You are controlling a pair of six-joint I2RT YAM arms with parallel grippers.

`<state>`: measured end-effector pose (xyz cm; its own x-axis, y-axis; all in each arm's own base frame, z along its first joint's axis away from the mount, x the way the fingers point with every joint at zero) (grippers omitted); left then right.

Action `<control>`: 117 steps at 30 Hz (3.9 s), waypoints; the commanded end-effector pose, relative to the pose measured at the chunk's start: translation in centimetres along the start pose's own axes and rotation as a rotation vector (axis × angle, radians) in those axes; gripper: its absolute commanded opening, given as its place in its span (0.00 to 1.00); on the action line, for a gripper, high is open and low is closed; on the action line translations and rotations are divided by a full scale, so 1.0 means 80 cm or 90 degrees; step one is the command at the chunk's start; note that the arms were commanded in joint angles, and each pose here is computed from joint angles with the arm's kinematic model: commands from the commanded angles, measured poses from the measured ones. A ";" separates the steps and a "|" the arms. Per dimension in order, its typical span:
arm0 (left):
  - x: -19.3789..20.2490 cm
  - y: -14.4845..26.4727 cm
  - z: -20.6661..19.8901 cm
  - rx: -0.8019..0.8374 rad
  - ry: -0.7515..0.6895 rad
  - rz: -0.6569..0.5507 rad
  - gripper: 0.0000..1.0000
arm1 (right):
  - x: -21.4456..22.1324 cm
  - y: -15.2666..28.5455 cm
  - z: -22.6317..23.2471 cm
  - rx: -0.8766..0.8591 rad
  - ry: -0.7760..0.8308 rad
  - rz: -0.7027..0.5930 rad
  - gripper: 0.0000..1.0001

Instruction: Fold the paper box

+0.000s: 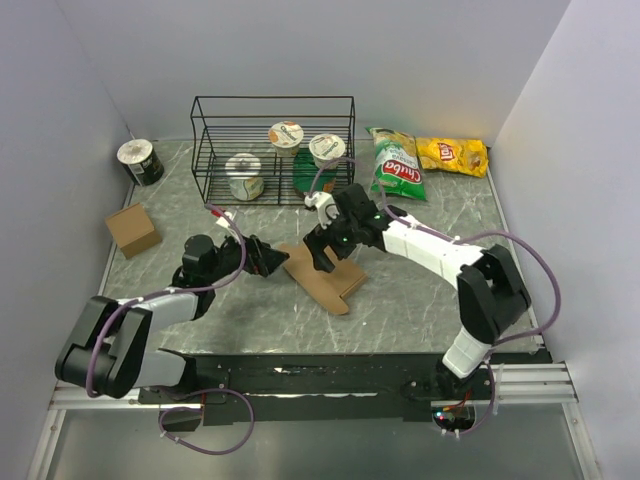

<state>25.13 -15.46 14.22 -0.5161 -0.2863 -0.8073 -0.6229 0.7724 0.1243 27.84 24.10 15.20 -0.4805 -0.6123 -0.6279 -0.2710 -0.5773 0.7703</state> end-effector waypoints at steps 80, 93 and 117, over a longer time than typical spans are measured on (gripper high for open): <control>-0.021 -0.056 0.019 0.271 0.171 -0.074 0.01 | -0.022 0.020 0.065 0.222 0.038 -0.052 1.00; -0.032 -0.047 0.004 0.256 0.202 -0.091 0.01 | -0.013 -0.020 0.103 0.397 0.101 -0.013 1.00; -0.031 -0.040 0.006 0.150 0.320 -0.086 0.01 | 0.015 -0.049 0.089 0.665 0.186 -0.008 0.66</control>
<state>28.33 -16.93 11.27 -0.7987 -0.5353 -0.2749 -0.5696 0.8199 0.0585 22.09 29.13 11.90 -0.3198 -0.7965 -0.5131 -0.8845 0.0569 0.4630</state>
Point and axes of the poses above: each gripper's point midway between its finger pads, its own y axis back along the fingers, its own z axis along the line the jaws close on, x = y × z, the point moved 7 cm from there along y, back along the fingers, and after that the axes turned 4 degrees about y, right-handed, at the moved point
